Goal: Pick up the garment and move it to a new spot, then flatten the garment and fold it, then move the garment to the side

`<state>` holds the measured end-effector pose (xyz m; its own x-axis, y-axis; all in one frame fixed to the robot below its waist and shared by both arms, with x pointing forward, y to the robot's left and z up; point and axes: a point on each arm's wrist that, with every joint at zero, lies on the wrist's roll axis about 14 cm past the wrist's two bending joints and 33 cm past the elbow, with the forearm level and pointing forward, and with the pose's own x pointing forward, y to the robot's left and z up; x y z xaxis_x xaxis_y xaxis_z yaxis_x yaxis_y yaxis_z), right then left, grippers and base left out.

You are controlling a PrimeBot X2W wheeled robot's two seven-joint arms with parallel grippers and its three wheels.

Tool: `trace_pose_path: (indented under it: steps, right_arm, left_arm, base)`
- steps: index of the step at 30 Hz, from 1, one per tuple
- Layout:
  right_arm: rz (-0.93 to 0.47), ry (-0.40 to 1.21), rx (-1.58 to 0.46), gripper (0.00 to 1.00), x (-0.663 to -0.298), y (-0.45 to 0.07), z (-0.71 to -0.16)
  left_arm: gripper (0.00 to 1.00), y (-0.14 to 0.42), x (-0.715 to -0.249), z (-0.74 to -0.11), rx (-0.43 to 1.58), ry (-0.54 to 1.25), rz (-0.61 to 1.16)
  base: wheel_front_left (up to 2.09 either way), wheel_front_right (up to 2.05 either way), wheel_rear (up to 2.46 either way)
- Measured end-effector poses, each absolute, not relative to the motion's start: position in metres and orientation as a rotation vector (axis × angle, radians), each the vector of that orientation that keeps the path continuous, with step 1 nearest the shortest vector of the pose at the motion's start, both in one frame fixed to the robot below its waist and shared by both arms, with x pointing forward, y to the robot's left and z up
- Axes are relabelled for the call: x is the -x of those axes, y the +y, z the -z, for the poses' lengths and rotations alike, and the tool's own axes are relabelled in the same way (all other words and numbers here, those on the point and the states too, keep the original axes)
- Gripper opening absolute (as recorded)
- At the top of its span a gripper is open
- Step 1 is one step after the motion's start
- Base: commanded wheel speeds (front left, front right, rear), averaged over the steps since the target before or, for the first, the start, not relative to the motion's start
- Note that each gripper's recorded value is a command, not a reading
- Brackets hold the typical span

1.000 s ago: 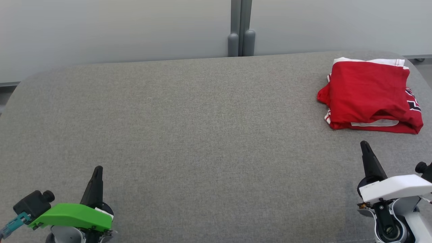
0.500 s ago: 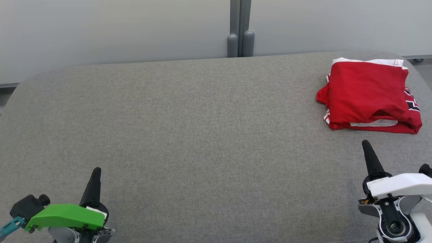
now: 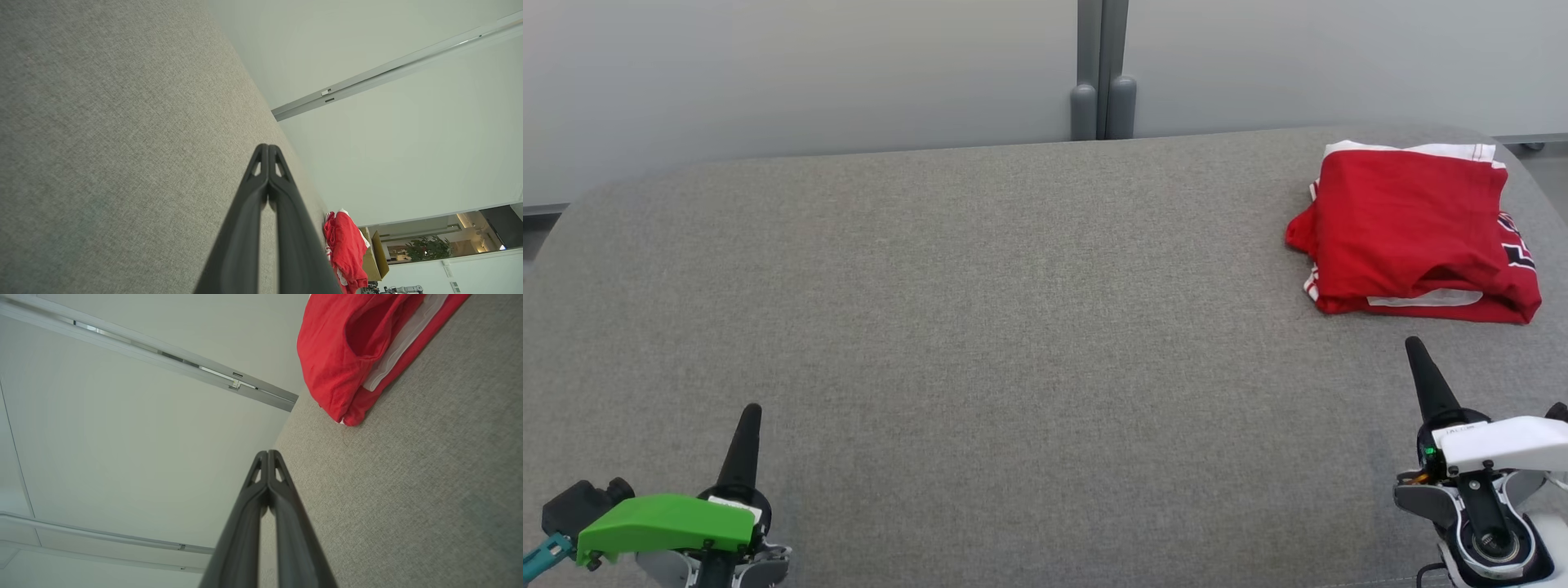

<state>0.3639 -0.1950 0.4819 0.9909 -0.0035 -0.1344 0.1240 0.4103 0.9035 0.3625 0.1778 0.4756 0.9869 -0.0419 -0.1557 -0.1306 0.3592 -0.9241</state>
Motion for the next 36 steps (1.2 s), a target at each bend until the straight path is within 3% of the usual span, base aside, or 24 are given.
trace_pose_path:
  steps: [36]
  right_arm:
    - [0.097,0.048,-1.575,0.00,-0.370,-0.205,-0.483]
  left_arm:
    - [0.00,0.186,-0.371,-0.481,1.565,0.100,-0.051]
  base:
    - [0.00,0.00,0.00]
